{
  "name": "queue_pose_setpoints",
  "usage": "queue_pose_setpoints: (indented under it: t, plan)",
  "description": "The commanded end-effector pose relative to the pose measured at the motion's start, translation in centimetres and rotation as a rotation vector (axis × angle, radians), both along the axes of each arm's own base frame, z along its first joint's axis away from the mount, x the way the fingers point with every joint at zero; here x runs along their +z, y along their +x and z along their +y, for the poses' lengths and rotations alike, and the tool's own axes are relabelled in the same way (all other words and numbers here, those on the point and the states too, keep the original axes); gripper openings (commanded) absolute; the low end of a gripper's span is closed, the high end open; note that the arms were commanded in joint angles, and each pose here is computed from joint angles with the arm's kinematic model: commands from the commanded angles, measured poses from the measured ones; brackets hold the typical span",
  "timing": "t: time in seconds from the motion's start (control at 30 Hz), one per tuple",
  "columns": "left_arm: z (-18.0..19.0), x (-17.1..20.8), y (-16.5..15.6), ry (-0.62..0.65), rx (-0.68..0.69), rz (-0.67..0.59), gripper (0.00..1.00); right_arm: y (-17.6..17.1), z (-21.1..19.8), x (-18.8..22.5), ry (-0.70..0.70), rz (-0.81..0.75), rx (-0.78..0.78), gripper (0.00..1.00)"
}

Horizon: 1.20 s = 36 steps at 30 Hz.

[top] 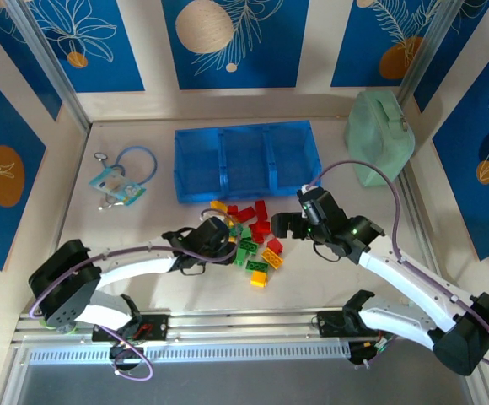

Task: Sort the legos into containers by color
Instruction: Pick up the lego from the middle-left of the table.

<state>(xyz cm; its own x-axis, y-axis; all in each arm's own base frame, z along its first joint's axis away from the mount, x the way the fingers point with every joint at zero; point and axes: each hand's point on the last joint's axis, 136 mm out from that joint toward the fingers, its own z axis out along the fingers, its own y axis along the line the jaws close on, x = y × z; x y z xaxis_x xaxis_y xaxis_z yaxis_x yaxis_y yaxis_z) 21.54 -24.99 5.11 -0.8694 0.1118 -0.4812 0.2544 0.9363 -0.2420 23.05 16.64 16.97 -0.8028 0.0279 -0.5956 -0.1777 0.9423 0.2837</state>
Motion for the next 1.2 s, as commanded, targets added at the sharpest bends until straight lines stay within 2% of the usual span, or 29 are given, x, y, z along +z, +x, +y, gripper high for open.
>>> queue_pose_setpoints:
  t: [0.0,0.5,0.77,0.9,1.0,1.17]
  plan:
    - [-1.5,1.0,0.4,-0.048,0.002,-0.005,0.69,-0.3,-0.1,-0.1,0.009,-0.001,-0.01,0.99]
    - [-2.5,-0.3,0.7,-0.051,0.026,0.038,0.59,-0.7,-0.5,-0.5,0.015,-0.001,-0.022,0.97]
    - [-1.6,-0.4,0.8,0.004,0.034,0.031,0.38,-0.8,-0.9,-0.6,0.019,-0.012,-0.032,0.96]
    - [-1.1,0.0,0.8,0.028,0.032,0.028,0.33,-0.8,-1.0,-0.6,0.023,-0.014,-0.037,0.96]
    - [-0.6,1.1,0.7,0.042,0.035,0.002,0.31,-0.8,-1.1,-0.6,0.023,-0.015,-0.037,0.96]
    - [0.7,5.0,1.3,0.05,0.048,-0.091,0.29,-0.9,-1.5,-0.8,0.027,-0.017,-0.048,0.95]
